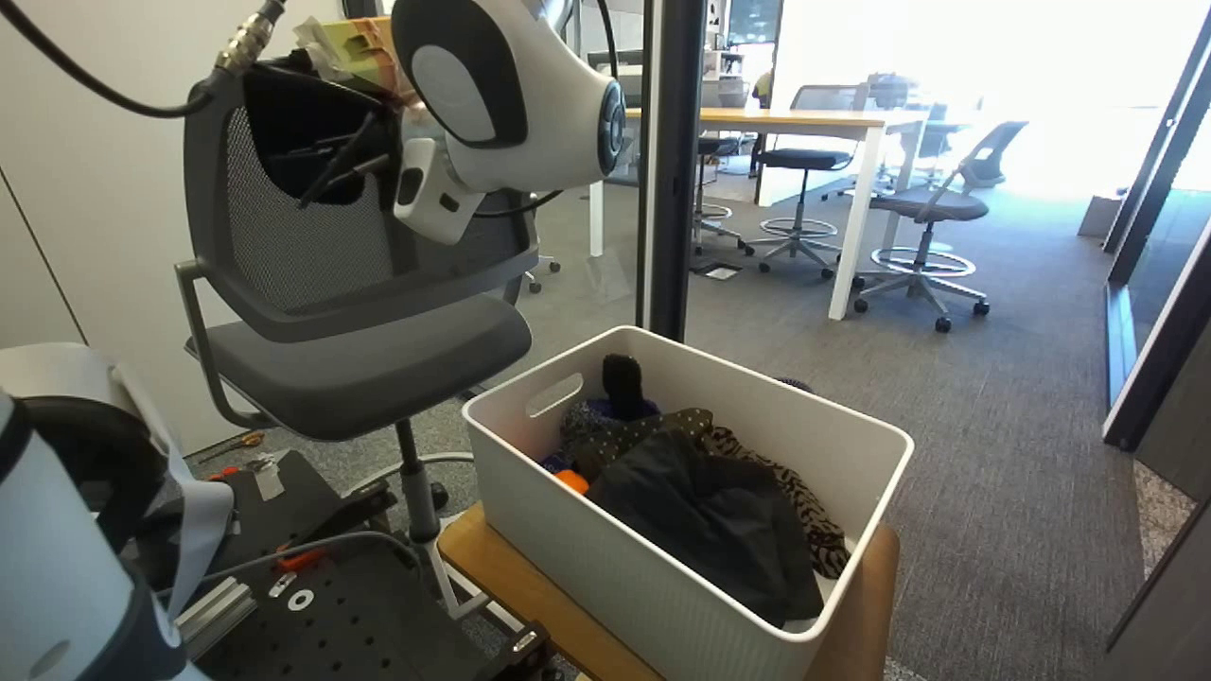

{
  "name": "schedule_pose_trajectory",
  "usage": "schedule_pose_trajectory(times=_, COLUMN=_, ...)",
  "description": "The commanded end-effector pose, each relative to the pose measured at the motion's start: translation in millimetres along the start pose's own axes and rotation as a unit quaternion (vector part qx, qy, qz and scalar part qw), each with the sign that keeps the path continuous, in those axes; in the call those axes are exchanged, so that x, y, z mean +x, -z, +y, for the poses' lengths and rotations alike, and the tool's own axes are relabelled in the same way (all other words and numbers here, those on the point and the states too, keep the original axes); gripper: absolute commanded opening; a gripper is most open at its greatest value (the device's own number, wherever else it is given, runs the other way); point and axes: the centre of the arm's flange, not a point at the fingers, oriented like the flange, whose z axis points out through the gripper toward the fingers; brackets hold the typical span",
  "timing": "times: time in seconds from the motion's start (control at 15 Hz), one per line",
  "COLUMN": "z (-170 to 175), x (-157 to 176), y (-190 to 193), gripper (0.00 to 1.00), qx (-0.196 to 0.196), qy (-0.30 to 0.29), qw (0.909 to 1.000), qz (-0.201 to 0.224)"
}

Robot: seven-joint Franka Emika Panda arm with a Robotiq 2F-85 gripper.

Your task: Put the sock on to the chair then the two shirts into the basket.

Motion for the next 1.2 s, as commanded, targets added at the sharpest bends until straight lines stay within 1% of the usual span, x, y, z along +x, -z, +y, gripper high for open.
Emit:
schedule_pose_trajectory(times=0.0, z=-12, x=-11, y=-12, gripper=0.75, qx=-0.006, qy=0.019, qw=0.9998, qz=-0.006)
schedule_pose_trajectory(times=0.07, z=-12, x=-11, y=-12, gripper=0.73, qx=-0.007, qy=0.022, qw=0.9997, qz=-0.004)
schedule_pose_trajectory(times=0.13, z=-12, x=-11, y=-12, gripper=0.66, qx=-0.008, qy=0.023, qw=0.9997, qz=-0.004)
schedule_pose_trajectory(times=0.27, z=-13, x=-12, y=-12, gripper=0.49, qx=-0.009, qy=0.028, qw=0.9996, qz=-0.004)
schedule_pose_trajectory(times=0.4, z=-13, x=-13, y=-12, gripper=0.35, qx=-0.010, qy=0.032, qw=0.9994, qz=-0.004)
schedule_pose_trajectory(times=0.47, z=-13, x=-13, y=-12, gripper=0.27, qx=-0.010, qy=0.035, qw=0.9993, qz=-0.004)
schedule_pose_trajectory(times=0.67, z=-11, x=-14, y=-7, gripper=0.05, qx=-0.010, qy=0.047, qw=0.9989, qz=0.003)
schedule_pose_trajectory(times=0.73, z=-11, x=-14, y=-2, gripper=0.01, qx=-0.009, qy=0.050, qw=0.9987, qz=0.011)
schedule_pose_trajectory(times=0.8, z=-10, x=-16, y=3, gripper=0.00, qx=-0.006, qy=0.054, qw=0.9984, qz=0.015)
schedule_pose_trajectory(times=0.93, z=-9, x=-26, y=21, gripper=0.00, qx=0.004, qy=0.071, qw=0.9969, qz=0.035)
schedule_pose_trajectory(times=1.13, z=-10, x=-54, y=61, gripper=0.02, qx=0.029, qy=0.116, qw=0.9903, qz=0.071)
